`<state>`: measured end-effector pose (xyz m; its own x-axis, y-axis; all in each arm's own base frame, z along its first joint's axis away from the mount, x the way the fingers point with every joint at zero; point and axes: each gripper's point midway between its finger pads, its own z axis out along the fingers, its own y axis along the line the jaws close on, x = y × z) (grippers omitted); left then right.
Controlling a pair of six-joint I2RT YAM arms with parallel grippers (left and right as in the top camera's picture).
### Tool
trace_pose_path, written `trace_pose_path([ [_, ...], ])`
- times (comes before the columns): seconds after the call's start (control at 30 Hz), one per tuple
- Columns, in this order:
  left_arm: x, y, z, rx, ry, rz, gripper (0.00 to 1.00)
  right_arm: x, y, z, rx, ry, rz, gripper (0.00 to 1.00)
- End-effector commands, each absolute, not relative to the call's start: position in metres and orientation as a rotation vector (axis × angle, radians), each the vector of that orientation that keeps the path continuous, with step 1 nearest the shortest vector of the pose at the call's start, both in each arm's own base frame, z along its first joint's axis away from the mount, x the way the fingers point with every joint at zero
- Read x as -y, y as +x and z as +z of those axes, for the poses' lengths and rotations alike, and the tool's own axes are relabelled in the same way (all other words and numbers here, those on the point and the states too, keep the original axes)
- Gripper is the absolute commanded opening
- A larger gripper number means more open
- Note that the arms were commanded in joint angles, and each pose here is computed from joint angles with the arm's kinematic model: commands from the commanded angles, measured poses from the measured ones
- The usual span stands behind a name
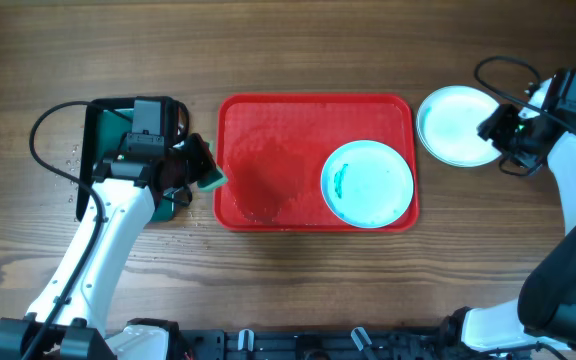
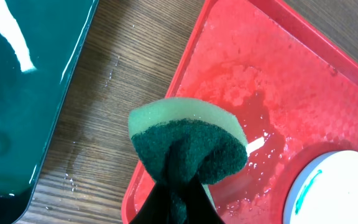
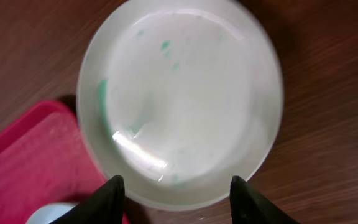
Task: Clean dirty plates on tray and stack at the side
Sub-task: 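Lift the plate with the right gripper and stack it on the side plate, then move the right gripper back to grasp the last plate's rim on the tray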
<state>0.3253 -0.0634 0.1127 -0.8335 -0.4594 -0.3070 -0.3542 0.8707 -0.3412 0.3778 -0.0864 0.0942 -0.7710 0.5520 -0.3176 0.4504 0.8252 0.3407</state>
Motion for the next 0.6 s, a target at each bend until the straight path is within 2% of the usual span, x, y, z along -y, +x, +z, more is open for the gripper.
trace_pose_path([
  [0.0, 0.064, 0.325, 0.11, -2.667, -0.599, -0.393, 0.04, 0.024, 0.374, 0.106, -2.653, 0.525, 0.564, 0.55],
  [0.1, 0.064, 0.325, 0.11, -2.667, -0.599, -0.393, 0.04, -0.02, 0.356, 0.102, -2.769, 0.386, 0.567, 0.56],
  [0.27, 0.064, 0.325, 0.11, -2.667, -0.599, -0.393, 0.04, -0.041, 0.329, 0.07, -2.919, 0.216, 0.222, 0.59],
  [0.33, 0.064, 0.325, 0.11, -2.668, -0.599, -0.394, 0.04, -0.032, 0.325, 0.058, -2.915, 0.257, 0.07, 0.59],
  [0.4, 0.064, 0.325, 0.11, -2.668, -0.599, -0.394, 0.04, -0.032, 0.322, 0.046, -2.908, 0.239, 0.06, 0.53],
  [0.5, 0.064, 0.325, 0.11, -2.667, -0.599, -0.394, 0.04, -0.04, 0.315, 0.033, -2.929, 0.194, 0.13, 0.36],
  [0.57, 0.064, 0.325, 0.11, -2.667, -0.599, -0.394, 0.04, -0.05, 0.313, 0.029, -2.929, 0.16, 0.212, 0.36],
])
